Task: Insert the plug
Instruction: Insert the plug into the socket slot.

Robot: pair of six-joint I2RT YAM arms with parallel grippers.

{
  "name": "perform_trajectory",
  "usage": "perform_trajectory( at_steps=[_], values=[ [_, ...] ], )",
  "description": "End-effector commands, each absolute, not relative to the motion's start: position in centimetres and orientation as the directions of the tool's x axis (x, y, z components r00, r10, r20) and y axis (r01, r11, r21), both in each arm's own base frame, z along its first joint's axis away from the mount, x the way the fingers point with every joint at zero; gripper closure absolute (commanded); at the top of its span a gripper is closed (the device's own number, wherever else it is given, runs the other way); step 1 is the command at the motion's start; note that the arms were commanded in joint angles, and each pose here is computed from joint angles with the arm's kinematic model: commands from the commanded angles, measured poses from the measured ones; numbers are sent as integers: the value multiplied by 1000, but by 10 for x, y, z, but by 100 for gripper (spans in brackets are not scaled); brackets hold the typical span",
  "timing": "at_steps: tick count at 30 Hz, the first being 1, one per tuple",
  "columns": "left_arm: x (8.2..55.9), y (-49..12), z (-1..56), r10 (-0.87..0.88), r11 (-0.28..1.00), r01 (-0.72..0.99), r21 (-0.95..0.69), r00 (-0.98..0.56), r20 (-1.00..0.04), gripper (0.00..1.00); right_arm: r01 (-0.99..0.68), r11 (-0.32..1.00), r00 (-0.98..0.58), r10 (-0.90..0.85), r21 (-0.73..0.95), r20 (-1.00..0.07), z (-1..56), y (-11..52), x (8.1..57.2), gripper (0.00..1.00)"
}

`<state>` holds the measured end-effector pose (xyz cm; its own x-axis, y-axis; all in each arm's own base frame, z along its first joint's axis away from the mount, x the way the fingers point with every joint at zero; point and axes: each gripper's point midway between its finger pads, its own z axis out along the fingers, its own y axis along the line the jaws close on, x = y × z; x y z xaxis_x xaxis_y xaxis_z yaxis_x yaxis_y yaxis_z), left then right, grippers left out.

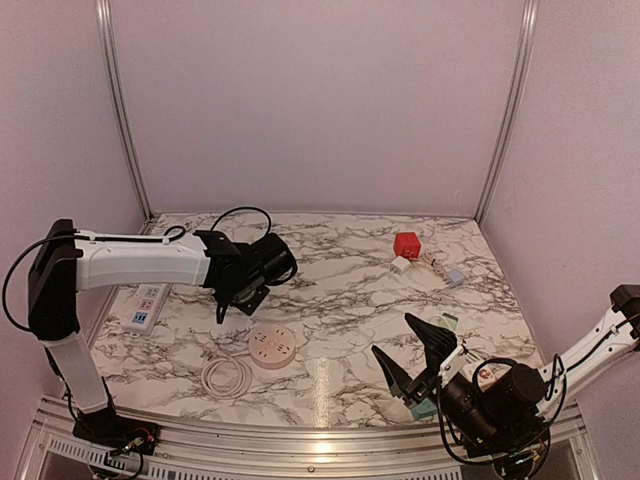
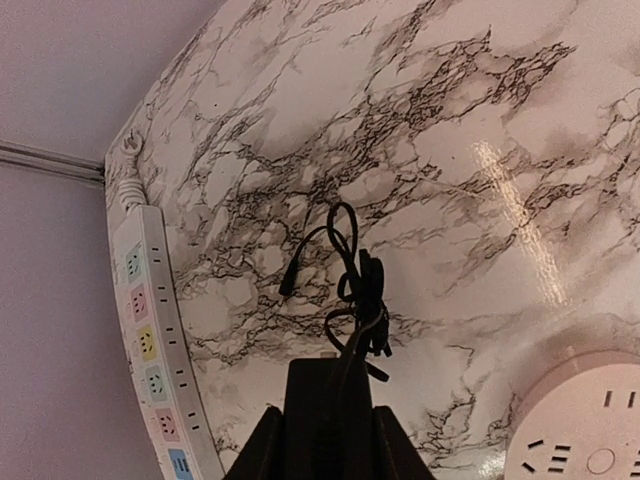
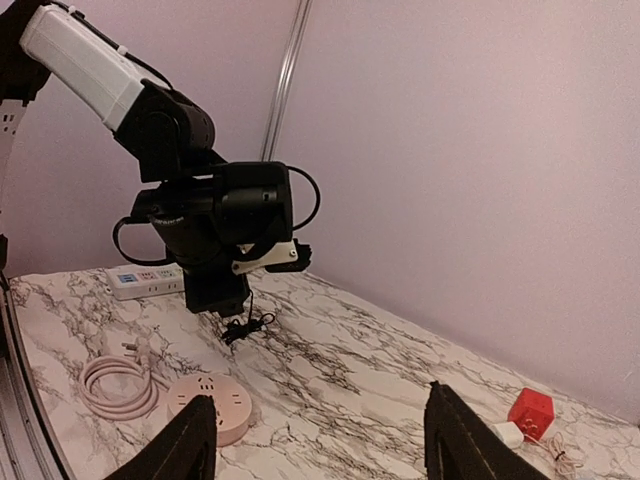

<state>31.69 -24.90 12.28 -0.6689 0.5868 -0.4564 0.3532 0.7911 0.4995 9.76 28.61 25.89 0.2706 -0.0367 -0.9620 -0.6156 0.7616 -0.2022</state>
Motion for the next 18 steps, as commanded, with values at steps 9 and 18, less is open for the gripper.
perform_trajectory(
  at_steps=[9, 18],
  values=[
    [274, -272, 59, 674, 722, 527, 448, -681, -286, 84, -608, 774, 263, -13, -176, -965, 272, 290, 99, 35],
    [254, -303, 88, 639, 756, 617, 218, -626, -447, 84, -611, 771, 263, -16, -179, -965, 271, 291, 99, 35]
  ],
)
